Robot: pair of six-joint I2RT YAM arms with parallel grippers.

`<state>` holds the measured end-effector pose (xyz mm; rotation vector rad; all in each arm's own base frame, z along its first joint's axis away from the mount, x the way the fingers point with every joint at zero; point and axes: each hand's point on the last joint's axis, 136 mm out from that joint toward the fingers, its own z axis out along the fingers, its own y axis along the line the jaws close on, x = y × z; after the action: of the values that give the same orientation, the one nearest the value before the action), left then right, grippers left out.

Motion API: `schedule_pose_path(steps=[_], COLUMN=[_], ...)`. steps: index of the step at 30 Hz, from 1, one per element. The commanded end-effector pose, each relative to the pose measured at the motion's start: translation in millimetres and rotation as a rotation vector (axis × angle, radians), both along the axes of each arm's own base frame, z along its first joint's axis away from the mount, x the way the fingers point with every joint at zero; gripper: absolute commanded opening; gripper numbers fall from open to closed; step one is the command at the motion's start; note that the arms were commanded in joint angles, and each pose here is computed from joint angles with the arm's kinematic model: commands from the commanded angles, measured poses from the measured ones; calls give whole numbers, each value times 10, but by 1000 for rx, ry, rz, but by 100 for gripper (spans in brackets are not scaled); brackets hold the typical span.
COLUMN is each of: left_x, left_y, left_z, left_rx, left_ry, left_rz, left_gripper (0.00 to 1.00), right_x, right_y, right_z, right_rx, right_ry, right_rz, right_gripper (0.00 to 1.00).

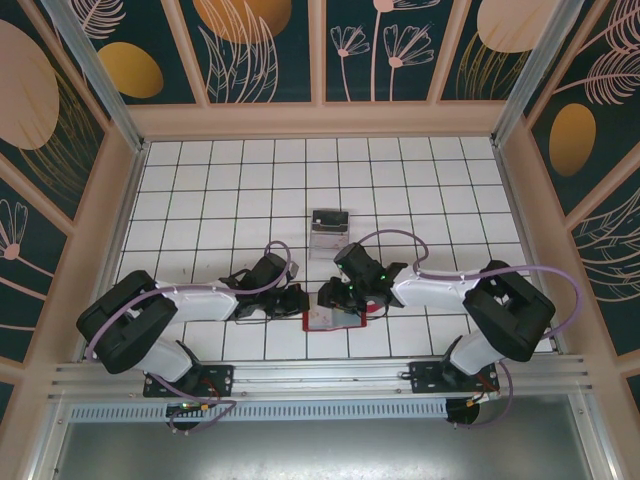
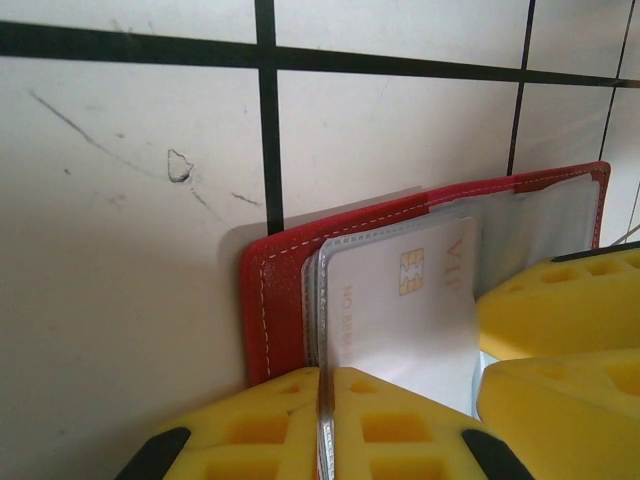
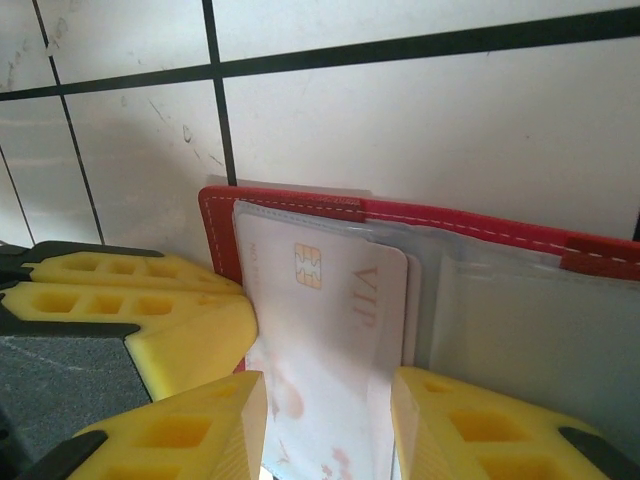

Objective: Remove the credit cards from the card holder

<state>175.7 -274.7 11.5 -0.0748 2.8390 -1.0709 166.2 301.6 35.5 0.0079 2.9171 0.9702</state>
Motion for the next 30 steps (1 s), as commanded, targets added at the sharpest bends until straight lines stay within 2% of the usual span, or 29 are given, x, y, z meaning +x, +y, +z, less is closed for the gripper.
schedule_pose_path(steps=[1,13,30], left_x=[-447,-449,-436], left_y=[581,580,562], left_z=[-610,-620,-608], left_rx=[288,290,289], left_ry=[166,170,168], left_rz=[-7,-11,-15], left_gripper=[11,11,11], right_x=[17,54,0], right_y=[-24,-33,-47], right_z=[-33,114,-1], right_rx=[-37,-18,-38], right_ry=[-6,-37,-11], right_rz=[8,-11,9], right_gripper=[39,39,39])
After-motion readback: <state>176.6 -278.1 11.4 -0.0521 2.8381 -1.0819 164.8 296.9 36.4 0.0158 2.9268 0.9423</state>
